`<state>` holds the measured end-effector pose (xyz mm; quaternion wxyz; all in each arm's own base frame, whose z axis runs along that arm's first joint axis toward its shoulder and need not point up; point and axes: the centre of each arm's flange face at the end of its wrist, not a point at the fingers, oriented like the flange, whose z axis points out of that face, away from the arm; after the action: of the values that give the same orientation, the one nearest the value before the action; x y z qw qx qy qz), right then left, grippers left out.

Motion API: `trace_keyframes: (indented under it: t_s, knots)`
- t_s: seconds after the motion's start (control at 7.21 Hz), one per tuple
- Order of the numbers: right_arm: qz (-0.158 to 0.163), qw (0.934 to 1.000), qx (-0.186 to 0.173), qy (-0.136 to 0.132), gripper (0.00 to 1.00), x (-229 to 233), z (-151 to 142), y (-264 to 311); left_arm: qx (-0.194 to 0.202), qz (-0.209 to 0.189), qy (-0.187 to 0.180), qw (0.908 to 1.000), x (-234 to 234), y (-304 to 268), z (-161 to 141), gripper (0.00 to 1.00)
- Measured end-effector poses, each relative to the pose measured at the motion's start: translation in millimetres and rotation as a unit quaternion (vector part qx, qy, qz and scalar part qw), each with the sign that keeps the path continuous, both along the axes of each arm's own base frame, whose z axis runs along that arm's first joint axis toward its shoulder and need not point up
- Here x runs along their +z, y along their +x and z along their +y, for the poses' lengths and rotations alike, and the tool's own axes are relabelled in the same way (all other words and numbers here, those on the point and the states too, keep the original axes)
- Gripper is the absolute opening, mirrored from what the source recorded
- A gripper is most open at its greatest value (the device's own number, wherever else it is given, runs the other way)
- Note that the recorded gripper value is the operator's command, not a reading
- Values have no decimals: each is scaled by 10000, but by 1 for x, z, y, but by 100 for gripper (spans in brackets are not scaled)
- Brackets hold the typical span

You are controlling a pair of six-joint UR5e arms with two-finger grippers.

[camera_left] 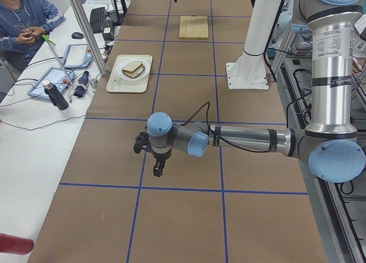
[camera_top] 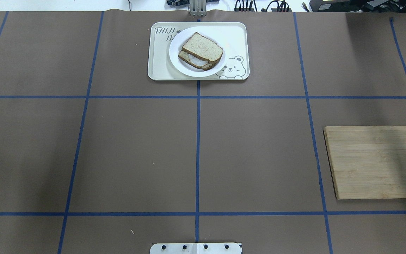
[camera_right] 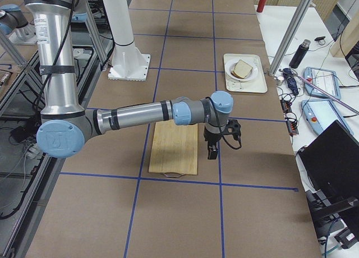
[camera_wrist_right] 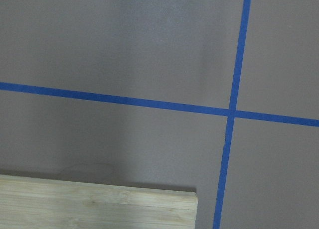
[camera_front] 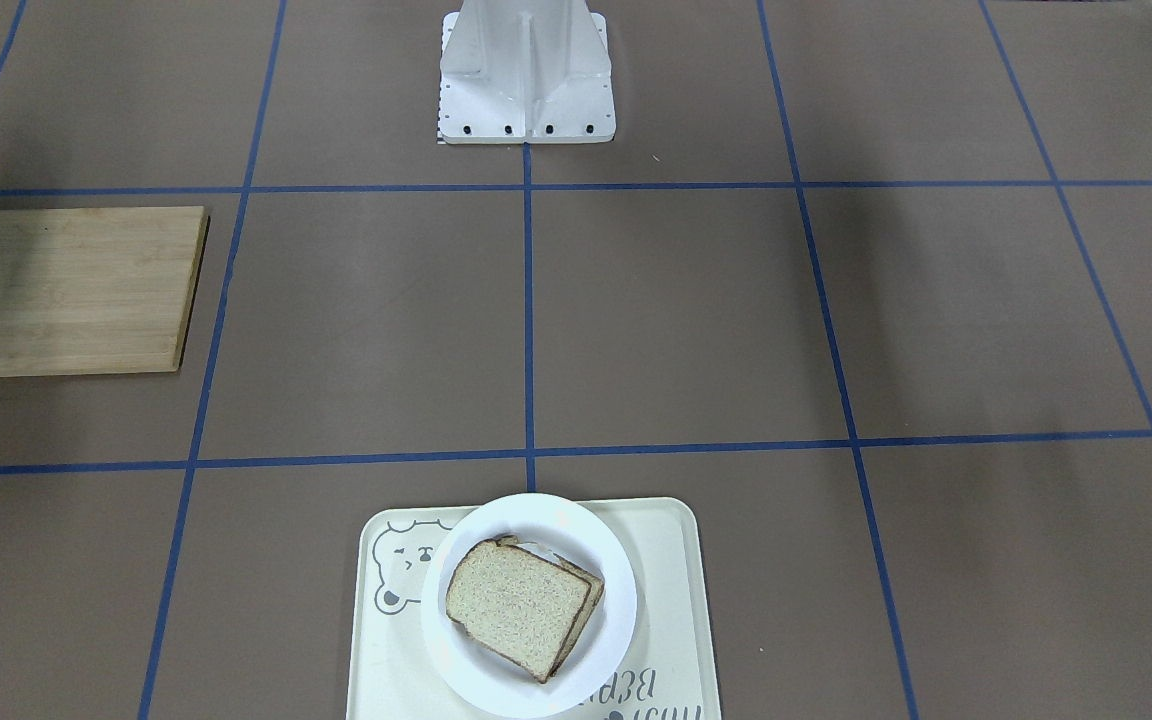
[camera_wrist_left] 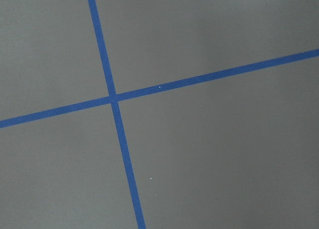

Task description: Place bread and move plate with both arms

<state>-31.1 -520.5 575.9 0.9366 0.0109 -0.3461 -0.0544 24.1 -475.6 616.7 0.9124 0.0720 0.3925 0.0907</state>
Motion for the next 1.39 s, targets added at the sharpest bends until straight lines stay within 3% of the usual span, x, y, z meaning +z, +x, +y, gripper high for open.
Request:
trace_keyframes:
  t_s: [0.55,1.39]
  knots:
    - [-56,10000,-7,32,100,-3,2,0,12,96,224,9997,-11,2,-4,98]
    - [-249,9997,-63,33,100,-10,0,-7,98,389,152,9991,-11,6,-3,98]
